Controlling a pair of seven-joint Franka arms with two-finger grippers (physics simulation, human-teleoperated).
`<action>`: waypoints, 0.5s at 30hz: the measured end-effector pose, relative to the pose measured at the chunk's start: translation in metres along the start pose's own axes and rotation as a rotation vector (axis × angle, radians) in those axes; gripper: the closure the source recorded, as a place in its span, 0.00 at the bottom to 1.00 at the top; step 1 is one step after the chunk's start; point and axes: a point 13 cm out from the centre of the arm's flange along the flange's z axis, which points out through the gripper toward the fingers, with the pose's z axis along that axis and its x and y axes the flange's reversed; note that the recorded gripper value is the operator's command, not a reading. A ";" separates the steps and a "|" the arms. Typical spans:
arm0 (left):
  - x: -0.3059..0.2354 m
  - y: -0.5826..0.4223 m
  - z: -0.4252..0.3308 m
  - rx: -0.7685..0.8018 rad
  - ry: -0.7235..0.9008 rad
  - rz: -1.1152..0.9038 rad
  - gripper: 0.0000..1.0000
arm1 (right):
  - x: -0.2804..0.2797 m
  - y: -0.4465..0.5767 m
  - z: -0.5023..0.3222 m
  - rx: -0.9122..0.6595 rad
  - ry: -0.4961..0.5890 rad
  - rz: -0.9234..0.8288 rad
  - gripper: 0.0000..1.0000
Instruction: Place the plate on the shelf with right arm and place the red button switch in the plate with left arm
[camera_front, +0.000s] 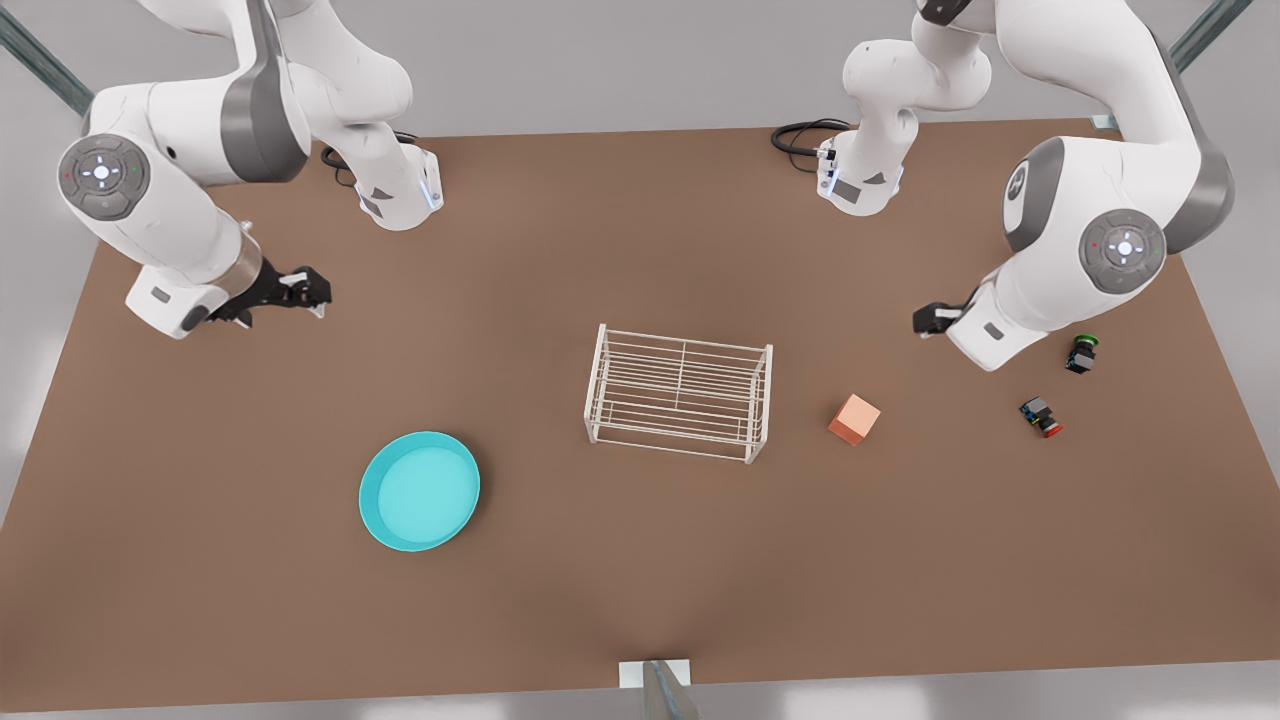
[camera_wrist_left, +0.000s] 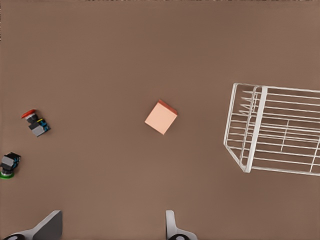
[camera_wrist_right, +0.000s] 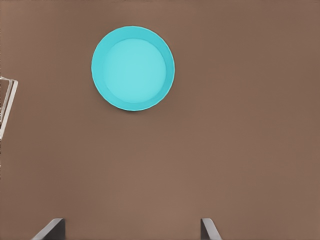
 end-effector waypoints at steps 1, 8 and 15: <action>-0.001 0.001 0.000 0.000 -0.003 -0.004 0.00 | -0.003 0.002 -0.001 -0.001 -0.004 -0.005 0.00; -0.054 0.129 0.096 0.067 0.085 -0.243 0.00 | -0.138 -0.044 0.137 -0.101 0.069 0.069 0.00; -0.074 0.248 0.268 0.069 0.107 -0.467 0.00 | -0.178 -0.061 0.295 -0.316 0.099 0.180 0.00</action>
